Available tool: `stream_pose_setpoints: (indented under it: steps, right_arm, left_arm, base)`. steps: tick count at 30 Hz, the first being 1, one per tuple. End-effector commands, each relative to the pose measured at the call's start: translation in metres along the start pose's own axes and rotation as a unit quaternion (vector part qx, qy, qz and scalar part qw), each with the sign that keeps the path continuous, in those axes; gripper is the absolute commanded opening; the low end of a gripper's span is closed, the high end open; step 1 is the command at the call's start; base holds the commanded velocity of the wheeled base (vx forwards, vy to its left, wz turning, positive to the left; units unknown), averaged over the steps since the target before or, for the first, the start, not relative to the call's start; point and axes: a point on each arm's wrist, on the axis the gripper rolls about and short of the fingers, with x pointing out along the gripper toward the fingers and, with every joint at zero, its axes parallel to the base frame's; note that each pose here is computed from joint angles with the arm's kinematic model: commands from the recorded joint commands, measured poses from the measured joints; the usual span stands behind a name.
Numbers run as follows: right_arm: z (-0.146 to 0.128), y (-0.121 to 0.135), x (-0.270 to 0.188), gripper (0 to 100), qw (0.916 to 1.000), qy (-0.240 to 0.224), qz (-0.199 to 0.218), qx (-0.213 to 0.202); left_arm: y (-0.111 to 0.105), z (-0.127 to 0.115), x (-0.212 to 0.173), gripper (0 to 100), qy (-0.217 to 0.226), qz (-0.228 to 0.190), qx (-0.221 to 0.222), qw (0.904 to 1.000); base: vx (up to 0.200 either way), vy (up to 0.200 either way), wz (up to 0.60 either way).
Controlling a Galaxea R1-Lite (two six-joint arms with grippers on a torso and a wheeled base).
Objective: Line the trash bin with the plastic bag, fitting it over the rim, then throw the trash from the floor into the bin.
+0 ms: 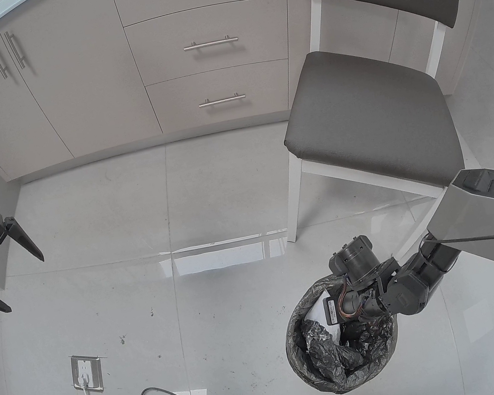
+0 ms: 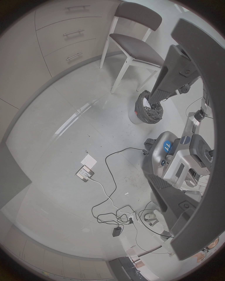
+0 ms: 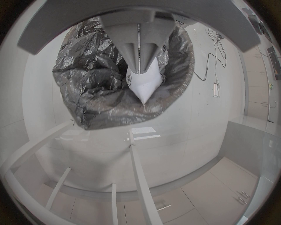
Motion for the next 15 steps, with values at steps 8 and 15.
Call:
stream_pose_setpoints:
  steps: [8,15]
  right_arm:
    - [-0.010,-0.017,0.041,0,0.9993,0.026,-0.025,0.007]
    - [-0.008,-0.019,0.059,0,1.0000,0.002,0.002,0.006]
  left_arm:
    - [-0.004,0.021,0.027,100,0.041,0.022,-0.017,0.9988]
    - [-0.008,0.028,0.041,100,0.059,0.031,-0.019,0.9976]
  base:
    - [0.000,0.000,0.00]
    - [0.000,0.000,0.00]
